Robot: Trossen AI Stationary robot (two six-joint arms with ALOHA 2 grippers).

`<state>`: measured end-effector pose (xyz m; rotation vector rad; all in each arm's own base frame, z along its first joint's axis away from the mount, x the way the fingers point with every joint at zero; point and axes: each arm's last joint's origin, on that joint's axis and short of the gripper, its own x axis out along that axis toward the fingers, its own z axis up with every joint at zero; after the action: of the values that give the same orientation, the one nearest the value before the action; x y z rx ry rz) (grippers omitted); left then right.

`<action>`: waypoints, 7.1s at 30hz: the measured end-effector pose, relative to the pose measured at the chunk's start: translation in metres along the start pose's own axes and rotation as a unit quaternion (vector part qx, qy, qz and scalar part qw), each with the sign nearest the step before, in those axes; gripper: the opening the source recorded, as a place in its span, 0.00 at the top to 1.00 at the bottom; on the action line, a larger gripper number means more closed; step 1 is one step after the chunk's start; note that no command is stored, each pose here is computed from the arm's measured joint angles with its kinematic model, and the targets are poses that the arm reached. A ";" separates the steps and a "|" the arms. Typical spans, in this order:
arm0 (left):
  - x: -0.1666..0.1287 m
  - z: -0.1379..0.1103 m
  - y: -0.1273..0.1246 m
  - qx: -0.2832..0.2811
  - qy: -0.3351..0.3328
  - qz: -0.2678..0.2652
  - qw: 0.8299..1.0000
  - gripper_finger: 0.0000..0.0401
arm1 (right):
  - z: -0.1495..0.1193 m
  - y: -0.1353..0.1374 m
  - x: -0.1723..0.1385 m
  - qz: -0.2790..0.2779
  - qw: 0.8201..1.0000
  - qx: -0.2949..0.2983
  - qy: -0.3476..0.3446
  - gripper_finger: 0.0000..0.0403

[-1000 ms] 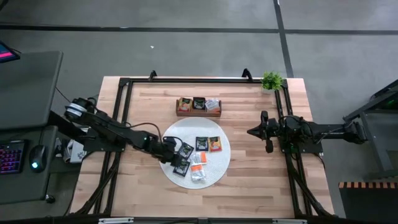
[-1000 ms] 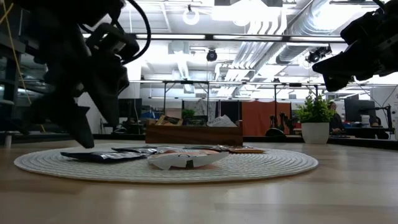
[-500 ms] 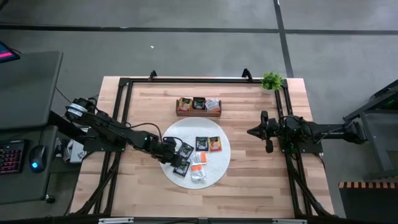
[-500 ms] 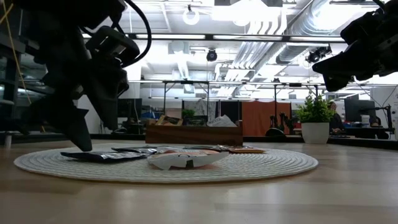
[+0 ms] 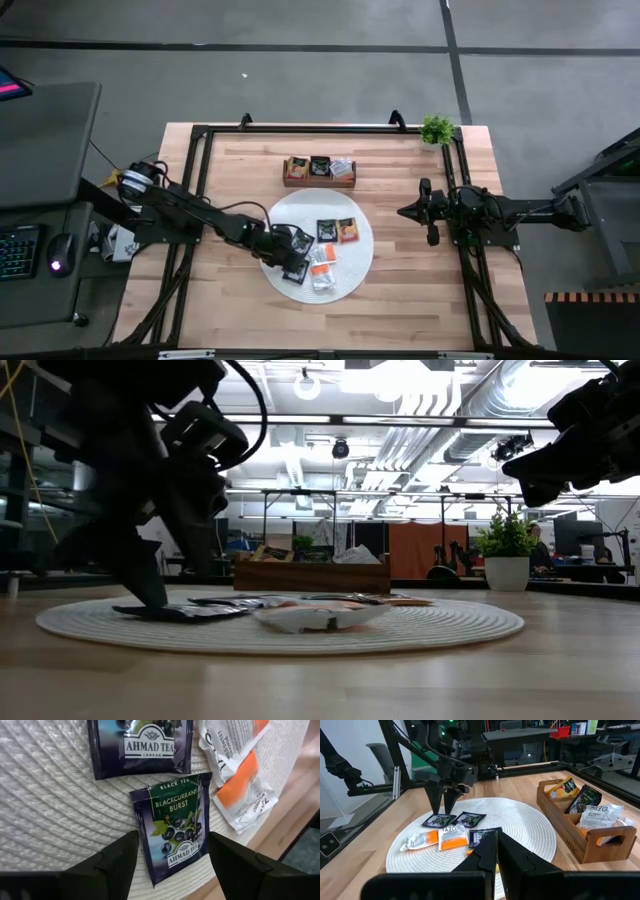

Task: Pick & Place Tea
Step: Put the black tea bag into the middle section of the wooden organizer

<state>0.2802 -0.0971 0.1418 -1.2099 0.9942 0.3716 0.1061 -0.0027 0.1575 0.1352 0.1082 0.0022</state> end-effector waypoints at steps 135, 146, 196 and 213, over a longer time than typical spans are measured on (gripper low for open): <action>-0.096 0.030 -0.057 0.202 -0.293 0.146 0.923 1.00 | -0.001 0.000 0.001 -0.001 1.000 0.000 0.006 0.97; -0.102 0.061 -0.061 0.215 -0.363 0.155 0.893 1.00 | -0.001 0.000 0.001 -0.001 1.000 0.000 0.006 0.97; -0.052 0.202 0.009 0.239 -0.402 0.136 0.874 1.00 | -0.001 0.000 0.001 -0.001 1.000 0.000 0.006 0.97; -0.037 0.204 0.015 0.229 -0.383 0.129 0.886 0.99 | -0.001 0.000 0.001 -0.001 1.000 0.000 0.006 0.97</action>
<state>0.3387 0.1007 0.1656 -0.4162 0.4921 0.7114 0.1068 -0.0027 0.1563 0.1355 0.1211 0.0020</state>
